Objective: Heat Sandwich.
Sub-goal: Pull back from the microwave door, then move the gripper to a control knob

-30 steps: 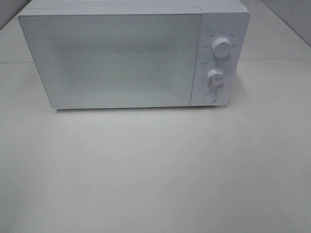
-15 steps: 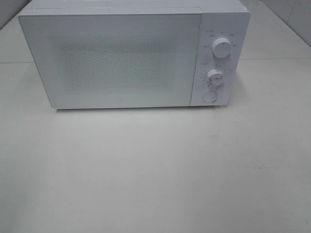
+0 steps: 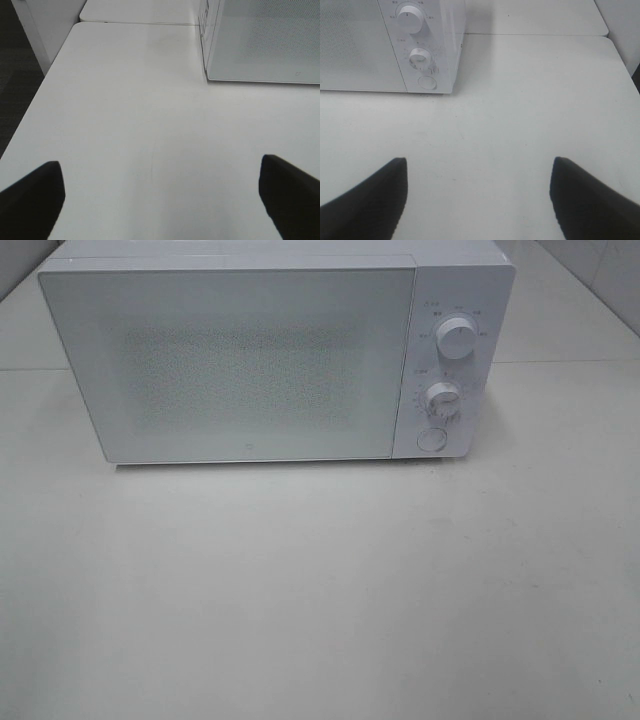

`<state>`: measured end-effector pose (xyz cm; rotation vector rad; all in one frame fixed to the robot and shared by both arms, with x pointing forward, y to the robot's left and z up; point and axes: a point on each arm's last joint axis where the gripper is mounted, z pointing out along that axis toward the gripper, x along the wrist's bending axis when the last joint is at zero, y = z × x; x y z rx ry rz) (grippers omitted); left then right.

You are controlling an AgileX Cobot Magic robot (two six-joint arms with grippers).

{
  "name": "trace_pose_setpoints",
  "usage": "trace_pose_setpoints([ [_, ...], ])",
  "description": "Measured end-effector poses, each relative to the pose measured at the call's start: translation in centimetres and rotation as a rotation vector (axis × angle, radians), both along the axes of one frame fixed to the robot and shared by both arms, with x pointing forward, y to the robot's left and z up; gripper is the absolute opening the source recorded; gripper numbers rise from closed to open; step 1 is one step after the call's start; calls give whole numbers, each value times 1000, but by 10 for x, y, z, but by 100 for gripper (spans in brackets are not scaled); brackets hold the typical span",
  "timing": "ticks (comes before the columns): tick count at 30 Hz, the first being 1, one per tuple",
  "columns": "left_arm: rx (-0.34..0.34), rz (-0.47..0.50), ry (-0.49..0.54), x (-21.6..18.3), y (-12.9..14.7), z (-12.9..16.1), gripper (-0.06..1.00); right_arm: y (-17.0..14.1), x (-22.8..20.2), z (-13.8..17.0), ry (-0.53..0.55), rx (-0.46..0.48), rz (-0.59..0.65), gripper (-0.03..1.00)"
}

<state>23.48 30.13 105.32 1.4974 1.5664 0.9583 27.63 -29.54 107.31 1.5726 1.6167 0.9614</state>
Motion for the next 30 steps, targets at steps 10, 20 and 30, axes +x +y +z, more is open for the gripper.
trace_pose_setpoints([
  [10,0,0,0,0,0,0,99,1,25,3,7,1,-3,76],
  [20,0,0,0,0,0,0,99,1,58,1,27,1,-6,76],
  [30,0,0,0,0,0,0,99,2,87,-2,15,2,-10,76],
])
